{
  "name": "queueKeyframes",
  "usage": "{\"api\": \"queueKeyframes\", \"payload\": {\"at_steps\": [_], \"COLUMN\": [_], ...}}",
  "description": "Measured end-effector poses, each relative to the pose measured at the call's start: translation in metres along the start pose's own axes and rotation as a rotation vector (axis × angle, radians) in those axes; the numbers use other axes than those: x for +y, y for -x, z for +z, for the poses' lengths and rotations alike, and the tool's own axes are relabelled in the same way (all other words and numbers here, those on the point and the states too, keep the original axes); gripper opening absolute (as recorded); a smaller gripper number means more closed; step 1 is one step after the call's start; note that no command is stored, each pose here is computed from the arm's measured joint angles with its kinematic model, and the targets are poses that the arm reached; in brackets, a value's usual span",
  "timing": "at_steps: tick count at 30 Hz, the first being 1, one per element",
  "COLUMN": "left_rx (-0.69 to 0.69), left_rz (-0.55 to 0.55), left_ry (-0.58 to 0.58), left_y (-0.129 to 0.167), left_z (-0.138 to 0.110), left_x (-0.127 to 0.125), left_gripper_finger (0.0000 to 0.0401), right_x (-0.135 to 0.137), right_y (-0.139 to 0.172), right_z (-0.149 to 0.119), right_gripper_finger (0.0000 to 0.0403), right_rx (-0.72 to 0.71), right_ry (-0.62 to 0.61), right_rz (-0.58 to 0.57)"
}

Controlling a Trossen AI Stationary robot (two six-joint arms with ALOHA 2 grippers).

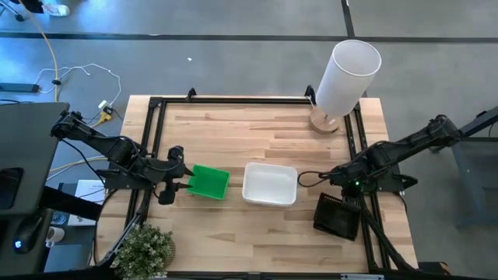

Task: Stack baskets by color
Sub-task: Stack the top black bin on the black bin

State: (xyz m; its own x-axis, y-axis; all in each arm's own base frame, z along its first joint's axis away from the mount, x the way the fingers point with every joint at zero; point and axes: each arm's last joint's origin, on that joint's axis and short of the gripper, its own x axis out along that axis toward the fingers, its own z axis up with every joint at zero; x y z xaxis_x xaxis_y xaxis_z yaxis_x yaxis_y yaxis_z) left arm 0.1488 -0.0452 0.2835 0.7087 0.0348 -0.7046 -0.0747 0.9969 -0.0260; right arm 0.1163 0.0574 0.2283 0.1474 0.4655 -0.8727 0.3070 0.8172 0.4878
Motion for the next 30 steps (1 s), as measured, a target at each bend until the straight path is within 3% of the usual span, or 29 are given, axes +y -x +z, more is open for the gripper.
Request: {"api": "queueKeyframes", "payload": {"at_steps": [6, 30], "left_rx": [-0.001, -0.048], "left_rz": [0.003, 0.046], "left_ry": [0.0, 0.035], "left_y": [0.0, 0.0], "left_z": [0.0, 0.004], "left_x": [0.0, 0.002], "left_gripper_finger": [0.0177, 0.0177], "right_x": [0.005, 0.014], "right_y": [-0.004, -0.029], "right_z": [-0.004, -0.006], "right_gripper_finger": [0.0, 0.0], "right_rx": [0.012, 0.041], "right_ry": [0.037, 0.101], "right_rz": [0.012, -0.192]}}
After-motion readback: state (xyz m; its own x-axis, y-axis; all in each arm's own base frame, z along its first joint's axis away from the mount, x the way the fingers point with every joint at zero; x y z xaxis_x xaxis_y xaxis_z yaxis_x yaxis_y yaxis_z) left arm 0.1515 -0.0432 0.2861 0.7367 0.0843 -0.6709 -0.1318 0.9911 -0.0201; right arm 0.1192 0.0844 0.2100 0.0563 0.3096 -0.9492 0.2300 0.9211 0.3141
